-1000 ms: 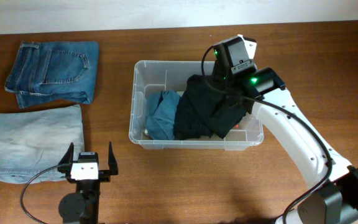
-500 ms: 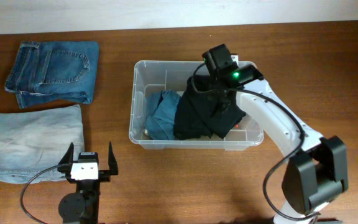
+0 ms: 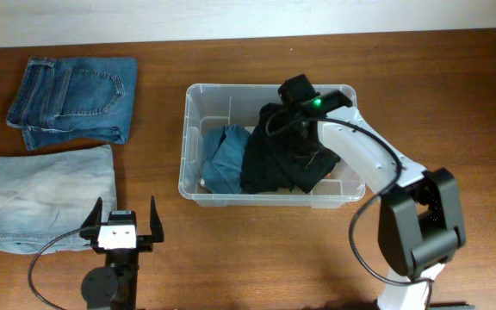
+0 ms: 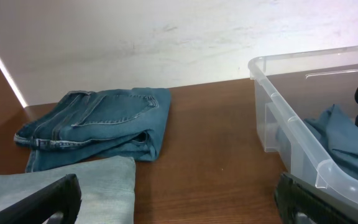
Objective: Pack container
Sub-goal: 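Lower the black item into the container's right side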
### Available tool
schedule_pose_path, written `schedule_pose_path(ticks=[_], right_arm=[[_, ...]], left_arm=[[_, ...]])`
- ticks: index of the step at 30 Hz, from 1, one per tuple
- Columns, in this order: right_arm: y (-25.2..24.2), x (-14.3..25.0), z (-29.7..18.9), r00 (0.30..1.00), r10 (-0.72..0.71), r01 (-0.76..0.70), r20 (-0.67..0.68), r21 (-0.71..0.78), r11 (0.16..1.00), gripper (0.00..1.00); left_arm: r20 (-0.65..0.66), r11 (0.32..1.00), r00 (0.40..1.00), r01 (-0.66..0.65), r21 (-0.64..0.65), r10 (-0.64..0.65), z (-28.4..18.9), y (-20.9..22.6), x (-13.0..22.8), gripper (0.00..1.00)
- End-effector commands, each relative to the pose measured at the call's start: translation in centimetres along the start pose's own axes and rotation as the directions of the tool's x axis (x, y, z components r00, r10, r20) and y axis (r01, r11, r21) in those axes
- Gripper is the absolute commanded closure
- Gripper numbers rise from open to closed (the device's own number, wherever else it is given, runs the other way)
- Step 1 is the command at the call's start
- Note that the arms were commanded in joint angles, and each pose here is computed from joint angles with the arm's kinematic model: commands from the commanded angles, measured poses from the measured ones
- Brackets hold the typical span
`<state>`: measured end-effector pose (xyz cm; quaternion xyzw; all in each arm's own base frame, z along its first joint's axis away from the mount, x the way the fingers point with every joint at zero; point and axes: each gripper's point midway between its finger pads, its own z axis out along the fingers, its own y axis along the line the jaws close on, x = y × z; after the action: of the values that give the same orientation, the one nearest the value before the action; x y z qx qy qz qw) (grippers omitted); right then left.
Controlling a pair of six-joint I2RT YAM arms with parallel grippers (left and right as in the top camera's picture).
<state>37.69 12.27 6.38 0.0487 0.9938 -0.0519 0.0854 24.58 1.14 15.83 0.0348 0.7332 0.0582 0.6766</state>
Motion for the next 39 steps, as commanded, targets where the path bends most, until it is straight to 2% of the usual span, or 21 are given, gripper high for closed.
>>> schedule_pose_path(ticks=[1, 11, 19, 23, 28, 32, 34, 39], right_arm=[[0.1, 1.0, 2.0, 0.998, 0.008, -0.008, -0.057, 0.011, 1.0, 0.93], [0.9, 3.0, 2.6, 0.988, 0.002, -0.007, -0.152, -0.037, 0.999, 0.92], [0.5, 4.6, 1.9, 0.975, 0.048, -0.054, -0.216, -0.023, 0.998, 0.96], [0.6, 2.7, 0.1, 0.989, 0.054, -0.059, -0.141, -0.034, 0.998, 0.96], [1.2, -1.9, -5.8, 0.998, 0.037, -0.031, 0.057, -0.112, 0.993, 0.95], [0.8, -5.2, -9.7, 0.977, 0.027, -0.004, 0.21, -0.106, 0.994, 0.86], [1.0, -6.2, -10.3, 0.967, 0.0, 0.029, 0.255, -0.111, 0.993, 0.8], [2.0, -7.4, -8.7, 0.963, -0.007, 0.041, 0.269, -0.118, 0.992, 0.79]], left_arm=[[0.0, 1.0, 1.0, -0.013, 0.0, 0.013, 0.0, 0.0, 0.1, 0.01], [0.0, 1.0, 1.0, -0.013, 0.0, 0.013, 0.0, 0.0, 0.1, 0.01], [0.0, 1.0, 1.0, -0.013, 0.0, 0.013, 0.0, 0.0, 0.1, 0.01], [0.0, 1.0, 1.0, -0.013, 0.0, 0.013, 0.0, 0.0, 0.1, 0.01], [0.0, 1.0, 1.0, -0.013, 0.0, 0.013, 0.0, 0.0, 0.1, 0.01], [0.0, 1.0, 1.0, -0.013, 0.0, 0.013, 0.0, 0.0, 0.1, 0.01], [0.0, 1.0, 1.0, -0.013, 0.0, 0.013, 0.0, 0.0, 0.1, 0.01], [0.0, 1.0, 1.0, -0.013, 0.0, 0.013, 0.0, 0.0, 0.1, 0.01]])
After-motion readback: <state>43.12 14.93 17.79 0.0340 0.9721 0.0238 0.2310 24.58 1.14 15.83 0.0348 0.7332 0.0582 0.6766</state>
